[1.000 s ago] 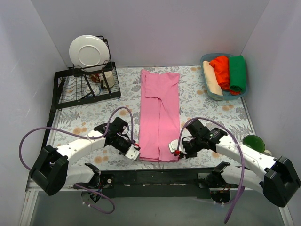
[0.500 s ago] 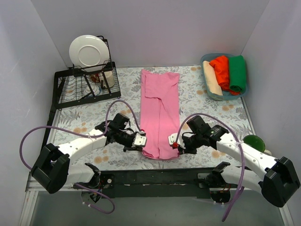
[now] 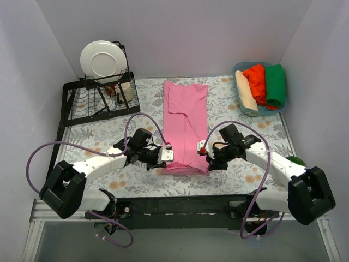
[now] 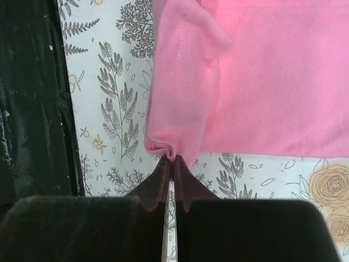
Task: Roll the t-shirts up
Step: Roll the T-shirt to the center of the board.
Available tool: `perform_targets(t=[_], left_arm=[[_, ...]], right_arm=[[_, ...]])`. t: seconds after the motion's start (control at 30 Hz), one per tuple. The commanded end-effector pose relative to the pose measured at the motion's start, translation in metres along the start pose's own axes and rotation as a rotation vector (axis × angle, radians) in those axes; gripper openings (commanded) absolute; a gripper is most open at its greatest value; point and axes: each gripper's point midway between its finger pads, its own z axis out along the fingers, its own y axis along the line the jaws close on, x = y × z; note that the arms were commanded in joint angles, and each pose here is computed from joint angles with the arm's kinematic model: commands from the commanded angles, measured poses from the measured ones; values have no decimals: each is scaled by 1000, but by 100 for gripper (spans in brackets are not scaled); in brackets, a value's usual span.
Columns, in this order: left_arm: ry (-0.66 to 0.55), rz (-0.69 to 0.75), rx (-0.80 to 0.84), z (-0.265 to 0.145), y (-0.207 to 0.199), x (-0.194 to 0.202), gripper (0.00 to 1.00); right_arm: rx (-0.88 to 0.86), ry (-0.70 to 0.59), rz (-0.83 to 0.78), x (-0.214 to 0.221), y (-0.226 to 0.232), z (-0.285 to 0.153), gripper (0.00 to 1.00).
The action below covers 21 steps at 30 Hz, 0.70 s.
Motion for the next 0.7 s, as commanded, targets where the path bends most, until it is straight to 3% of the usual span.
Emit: perform_targets(t=[0.0,0.67], left_arm=[[3,-19,-92,1,26,-4,0],[61,-71,-198,-4,42,9,0]], right_arm=[[0,-64,6,-23,-16,1,1],[12,-50,0,-24,-46,16,1]])
